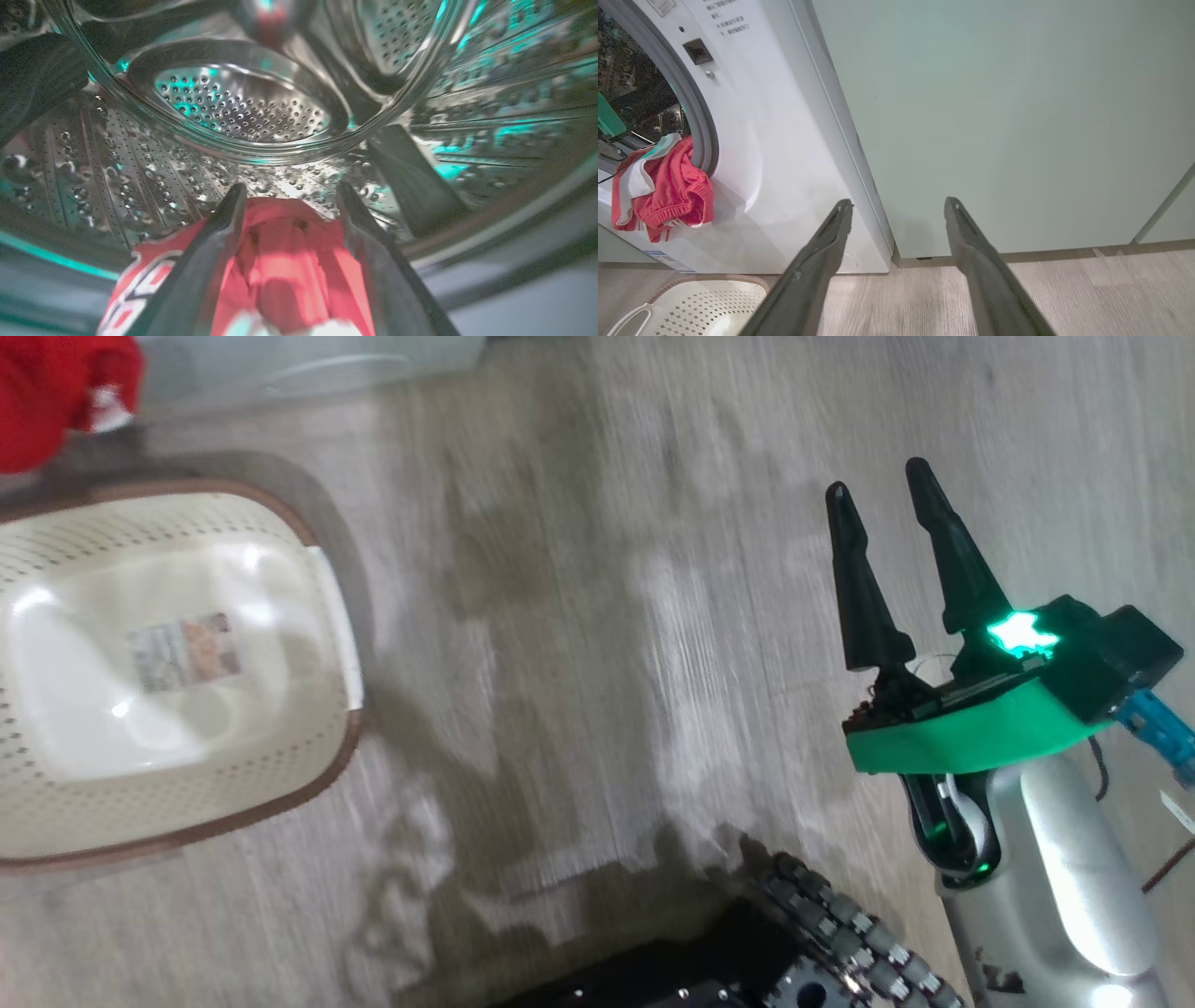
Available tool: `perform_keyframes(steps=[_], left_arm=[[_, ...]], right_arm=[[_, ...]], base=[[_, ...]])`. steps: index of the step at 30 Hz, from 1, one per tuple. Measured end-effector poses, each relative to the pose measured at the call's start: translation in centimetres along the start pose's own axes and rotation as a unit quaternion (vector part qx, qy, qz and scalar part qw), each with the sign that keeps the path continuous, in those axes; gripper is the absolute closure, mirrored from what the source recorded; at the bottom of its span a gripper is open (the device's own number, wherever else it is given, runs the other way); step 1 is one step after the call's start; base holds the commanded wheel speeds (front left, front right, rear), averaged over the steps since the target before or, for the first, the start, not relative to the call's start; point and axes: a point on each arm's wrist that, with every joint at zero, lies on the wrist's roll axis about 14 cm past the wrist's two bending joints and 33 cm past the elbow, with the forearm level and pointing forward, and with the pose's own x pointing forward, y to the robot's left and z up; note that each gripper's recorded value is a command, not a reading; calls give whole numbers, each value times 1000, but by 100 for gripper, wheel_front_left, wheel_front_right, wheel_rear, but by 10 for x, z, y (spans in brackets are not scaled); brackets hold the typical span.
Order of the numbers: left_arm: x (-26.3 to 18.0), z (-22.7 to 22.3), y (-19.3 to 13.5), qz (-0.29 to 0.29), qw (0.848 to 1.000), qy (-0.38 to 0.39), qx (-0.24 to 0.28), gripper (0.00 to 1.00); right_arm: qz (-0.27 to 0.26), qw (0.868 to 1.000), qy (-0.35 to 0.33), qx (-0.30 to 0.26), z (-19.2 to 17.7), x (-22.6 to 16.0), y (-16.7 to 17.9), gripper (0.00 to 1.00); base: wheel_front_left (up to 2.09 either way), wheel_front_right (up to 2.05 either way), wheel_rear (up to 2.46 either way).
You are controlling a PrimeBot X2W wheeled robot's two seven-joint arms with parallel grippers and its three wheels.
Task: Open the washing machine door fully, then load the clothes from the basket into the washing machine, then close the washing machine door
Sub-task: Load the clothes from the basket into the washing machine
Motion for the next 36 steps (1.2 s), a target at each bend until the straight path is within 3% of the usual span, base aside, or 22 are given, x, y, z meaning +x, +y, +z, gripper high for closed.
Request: perform_keyframes(steps=[6, 16, 26, 36], left_arm=[[-47, 14, -16, -5, 999, -38, -18, 0], [-148, 51, -16, 23, 995, -94, -23, 0], [-227, 66, -15, 55, 993, -100, -12, 0], [-277, 62, -31, 58, 995, -82, -14, 0]], right_arm=[[14, 1000, -19, -7, 14, 1, 10, 0], [32, 999, -23, -14, 18, -3, 25, 0], [58, 997, -38, -20, 33, 0, 45, 0], [72, 997, -33, -19, 41, -16, 57, 0]], base=[[0, 0, 0], [0, 0, 0], [0, 0, 0], [0, 0, 0]])
